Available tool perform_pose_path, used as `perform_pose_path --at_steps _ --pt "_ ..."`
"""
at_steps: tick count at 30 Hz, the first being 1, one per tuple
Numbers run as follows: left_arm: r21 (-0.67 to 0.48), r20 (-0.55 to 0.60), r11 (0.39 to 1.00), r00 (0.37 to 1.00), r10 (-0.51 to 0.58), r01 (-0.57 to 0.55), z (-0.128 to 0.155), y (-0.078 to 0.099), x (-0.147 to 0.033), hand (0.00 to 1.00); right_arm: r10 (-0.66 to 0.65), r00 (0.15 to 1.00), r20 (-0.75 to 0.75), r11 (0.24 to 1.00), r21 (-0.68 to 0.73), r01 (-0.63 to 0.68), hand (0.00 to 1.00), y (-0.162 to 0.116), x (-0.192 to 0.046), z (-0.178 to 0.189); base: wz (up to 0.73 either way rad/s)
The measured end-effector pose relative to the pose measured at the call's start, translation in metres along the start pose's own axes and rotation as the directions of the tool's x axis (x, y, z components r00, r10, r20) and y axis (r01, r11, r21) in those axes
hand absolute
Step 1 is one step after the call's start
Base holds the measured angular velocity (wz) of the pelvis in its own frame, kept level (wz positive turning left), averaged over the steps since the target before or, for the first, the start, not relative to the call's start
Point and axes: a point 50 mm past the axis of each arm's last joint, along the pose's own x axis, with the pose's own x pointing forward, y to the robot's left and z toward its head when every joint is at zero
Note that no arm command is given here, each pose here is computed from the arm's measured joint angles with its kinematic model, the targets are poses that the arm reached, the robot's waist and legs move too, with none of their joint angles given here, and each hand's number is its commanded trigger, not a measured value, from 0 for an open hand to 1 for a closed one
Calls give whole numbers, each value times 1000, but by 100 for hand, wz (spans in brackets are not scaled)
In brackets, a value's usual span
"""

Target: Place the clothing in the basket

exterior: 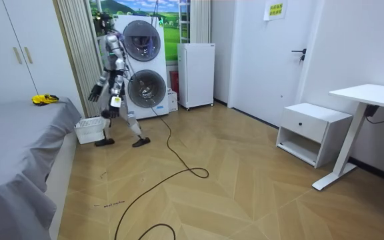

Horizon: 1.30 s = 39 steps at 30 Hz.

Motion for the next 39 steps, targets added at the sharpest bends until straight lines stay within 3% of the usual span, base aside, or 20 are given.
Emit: perform_pose_path --at_steps 5,7,10,16,23,28,32,39 --pt "4 -15 1000 1000 -18 18 -7 1 -2 0 -53 992 111 999 16 52 0 -1 5 31 13" --pt "24 -29 999 999 33 -32 -19 24 -6 0 -28 989 148 1000 15 26 0 8 4 40 -11" --pt "47 -65 998 996 54 -51 -29 30 -9 0 -16 974 224 999 -46 27 0 12 5 58 -17" --pt "36 -21 999 1000 20 -20 -12 18 -4 0 -73 963 258 995 -45 87 0 12 5 68 6" --pt "41 -51 999 998 38 -36 -22 20 -7 0 -176 938 298 981 -30 194 0 14 6 80 -38" --pt "49 -61 998 998 30 -27 -18 19 -4 0 -247 887 391 964 6 266 0 16 6 112 -4" --pt "58 -48 998 999 19 -17 1 14 5 0 -254 841 478 955 -15 297 0 25 6 141 9" --pt "71 -51 997 999 -18 22 13 7 10 0 -196 836 512 962 -64 265 0 38 5 152 8"
